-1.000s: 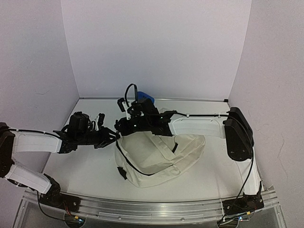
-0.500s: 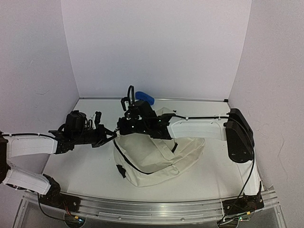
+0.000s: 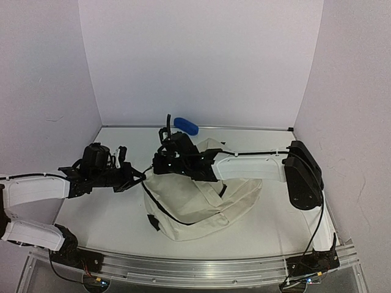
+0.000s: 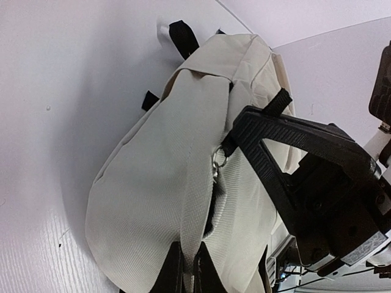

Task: Pack the student bag
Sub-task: Zip the student bag at the center of the board.

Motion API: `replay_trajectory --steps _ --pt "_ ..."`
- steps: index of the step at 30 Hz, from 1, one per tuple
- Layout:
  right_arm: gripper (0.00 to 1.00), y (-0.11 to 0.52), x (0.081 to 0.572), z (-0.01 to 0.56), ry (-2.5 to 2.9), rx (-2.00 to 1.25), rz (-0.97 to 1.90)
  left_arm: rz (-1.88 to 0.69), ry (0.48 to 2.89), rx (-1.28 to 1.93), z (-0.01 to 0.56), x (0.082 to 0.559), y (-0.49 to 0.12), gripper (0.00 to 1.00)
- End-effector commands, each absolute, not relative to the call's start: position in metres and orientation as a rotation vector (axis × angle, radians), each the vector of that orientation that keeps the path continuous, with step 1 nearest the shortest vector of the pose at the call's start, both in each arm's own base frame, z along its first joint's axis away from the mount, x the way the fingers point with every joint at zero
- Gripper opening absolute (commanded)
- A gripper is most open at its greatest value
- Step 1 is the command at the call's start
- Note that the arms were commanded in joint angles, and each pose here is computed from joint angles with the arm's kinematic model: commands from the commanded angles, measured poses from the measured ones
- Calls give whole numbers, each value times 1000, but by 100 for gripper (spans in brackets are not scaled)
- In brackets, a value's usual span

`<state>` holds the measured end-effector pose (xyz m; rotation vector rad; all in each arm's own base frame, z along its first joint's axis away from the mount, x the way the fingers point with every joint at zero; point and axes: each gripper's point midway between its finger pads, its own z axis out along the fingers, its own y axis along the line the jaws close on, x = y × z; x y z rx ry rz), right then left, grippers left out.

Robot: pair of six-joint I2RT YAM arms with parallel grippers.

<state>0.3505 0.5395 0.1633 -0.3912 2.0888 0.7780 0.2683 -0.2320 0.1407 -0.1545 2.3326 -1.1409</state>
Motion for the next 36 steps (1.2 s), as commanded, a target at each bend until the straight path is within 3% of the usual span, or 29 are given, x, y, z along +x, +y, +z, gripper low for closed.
replay_trajectory --steps 1,18,22,25,29,32,36 --pt "0 473 438 217 1919 -46 579 -1033 2436 -248 128 256 -213 0" --pt "0 437 448 222 1914 14 500 -877 2495 -374 122 255 -191 0" --pt "0 451 437 233 1920 -129 574 -868 2510 -372 122 253 -190 0" --pt "16 462 421 247 1913 -276 650 -860 2492 -379 127 255 -187 0" --pt "64 443 403 260 1911 -348 619 -862 2440 -391 142 269 -179 3" --pt "80 418 396 257 1952 -354 525 -898 2415 -382 151 283 -175 5" --pt "87 382 393 240 2055 -346 424 -893 2424 -323 159 304 -178 12"
